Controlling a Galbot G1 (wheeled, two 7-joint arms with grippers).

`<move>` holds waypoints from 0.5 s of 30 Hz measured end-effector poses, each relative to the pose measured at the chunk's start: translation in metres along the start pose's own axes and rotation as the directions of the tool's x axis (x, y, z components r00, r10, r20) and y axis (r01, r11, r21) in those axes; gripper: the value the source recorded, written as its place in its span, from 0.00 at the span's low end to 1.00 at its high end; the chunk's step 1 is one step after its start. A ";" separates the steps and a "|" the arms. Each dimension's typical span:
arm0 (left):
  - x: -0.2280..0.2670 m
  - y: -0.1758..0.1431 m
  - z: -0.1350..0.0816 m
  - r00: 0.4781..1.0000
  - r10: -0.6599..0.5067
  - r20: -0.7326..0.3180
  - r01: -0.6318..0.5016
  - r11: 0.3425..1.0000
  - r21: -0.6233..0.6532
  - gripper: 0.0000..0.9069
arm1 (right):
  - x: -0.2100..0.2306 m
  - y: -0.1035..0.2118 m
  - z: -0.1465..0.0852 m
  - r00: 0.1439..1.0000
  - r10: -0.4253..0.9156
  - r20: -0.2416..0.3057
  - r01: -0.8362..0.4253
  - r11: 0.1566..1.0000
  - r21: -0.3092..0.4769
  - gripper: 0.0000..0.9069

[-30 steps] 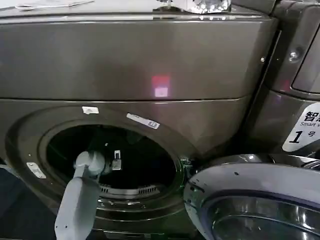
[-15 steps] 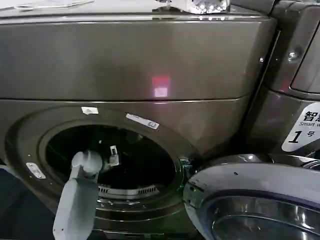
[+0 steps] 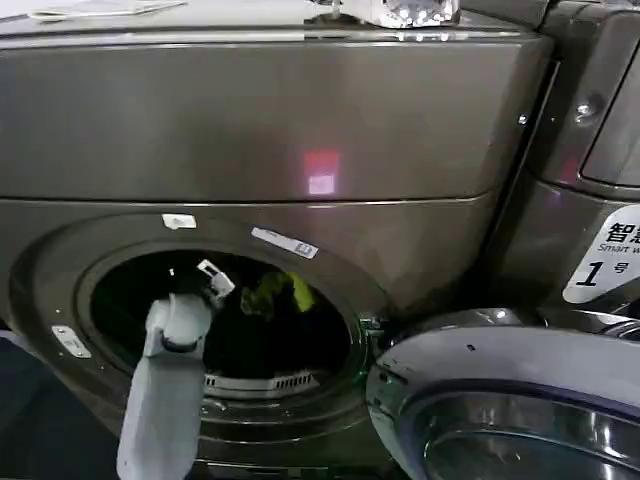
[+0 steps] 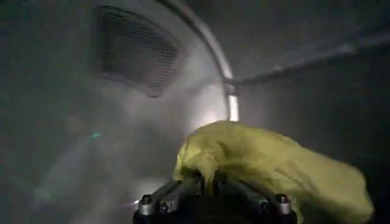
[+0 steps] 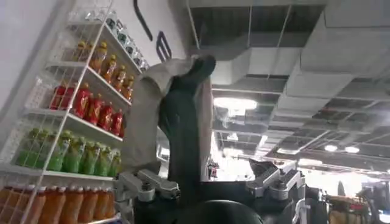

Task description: Grasp the clothes from the dryer.

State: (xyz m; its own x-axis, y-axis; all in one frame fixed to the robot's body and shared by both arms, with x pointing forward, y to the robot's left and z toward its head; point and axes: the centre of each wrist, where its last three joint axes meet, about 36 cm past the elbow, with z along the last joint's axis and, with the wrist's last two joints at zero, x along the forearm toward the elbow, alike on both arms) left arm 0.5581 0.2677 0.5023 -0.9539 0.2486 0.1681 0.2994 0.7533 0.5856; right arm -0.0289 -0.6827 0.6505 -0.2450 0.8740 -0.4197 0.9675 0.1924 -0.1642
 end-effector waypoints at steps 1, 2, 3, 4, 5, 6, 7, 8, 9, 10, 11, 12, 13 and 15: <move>0.000 -0.002 -0.002 0.999 -0.035 0.004 0.035 0.999 0.025 0.00 | 0.000 0.000 0.000 1.000 -0.001 0.001 0.001 1.000 -0.001 1.00; 0.000 -0.005 -0.004 0.998 -0.070 0.006 0.069 0.996 0.052 0.00 | 0.000 0.000 0.000 1.000 -0.002 0.002 0.002 1.000 -0.002 1.00; 0.001 -0.008 -0.007 0.995 -0.099 0.009 0.098 0.992 0.076 0.00 | 0.000 0.000 0.000 1.000 -0.002 0.004 0.002 1.000 -0.003 1.00; 0.001 -0.012 -0.010 0.991 -0.131 0.012 0.129 0.986 0.103 0.00 | 0.001 0.000 -0.001 1.000 -0.003 0.006 0.003 1.000 -0.006 1.00; 0.001 -0.015 -0.013 0.987 -0.161 0.015 0.158 0.979 0.130 0.00 | 0.001 0.000 0.000 1.000 -0.003 0.007 0.003 1.000 -0.006 1.00; 0.001 -0.018 -0.015 0.982 -0.189 0.016 0.184 0.971 0.155 0.00 | 0.001 0.000 0.000 1.000 -0.003 0.008 0.003 1.000 -0.007 1.00; 0.001 -0.021 -0.016 0.976 -0.216 0.015 0.210 0.961 0.181 0.00 | 0.001 -0.001 0.000 1.000 -0.003 0.009 0.003 1.000 -0.006 1.00; 0.001 -0.023 -0.017 0.971 -0.238 0.014 0.230 0.951 0.204 0.00 | 0.001 -0.001 0.000 1.000 -0.002 0.011 0.002 1.000 -0.006 1.00; 0.001 -0.026 -0.019 0.965 -0.260 0.012 0.251 0.940 0.230 0.00 | 0.001 -0.001 0.000 1.000 -0.001 0.012 0.001 1.000 -0.006 1.00; 0.002 -0.029 -0.021 0.959 -0.281 0.013 0.269 0.929 0.256 0.00 | 0.001 -0.001 0.000 1.000 0.000 0.013 0.001 1.000 -0.006 1.00; 0.002 -0.032 -0.023 0.954 -0.300 0.012 0.285 0.917 0.279 0.00 | 0.001 -0.001 0.000 1.000 0.001 0.014 -0.001 1.000 -0.007 1.00; 0.002 -0.035 -0.025 0.948 -0.318 0.010 0.300 0.905 0.302 0.00 | 0.001 -0.001 0.001 1.000 0.003 0.015 -0.003 1.000 -0.008 1.00; 0.003 -0.037 -0.026 0.943 -0.333 0.008 0.313 0.894 0.322 0.00 | 0.002 -0.001 0.001 1.000 0.005 0.017 -0.004 1.000 -0.009 1.00; 0.003 -0.041 -0.028 0.933 -0.360 0.002 0.335 0.871 0.360 0.00 | 0.002 -0.002 0.001 1.000 0.006 0.021 -0.006 1.000 -0.010 1.00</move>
State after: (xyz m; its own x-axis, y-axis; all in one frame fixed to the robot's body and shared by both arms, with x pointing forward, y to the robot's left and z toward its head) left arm 0.5420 0.2205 0.5013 -0.9977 -0.0375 -0.0556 -0.0516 0.9585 0.2803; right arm -0.0309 -0.6817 0.6494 -0.2407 0.8656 -0.4390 0.9694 0.1921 -0.1528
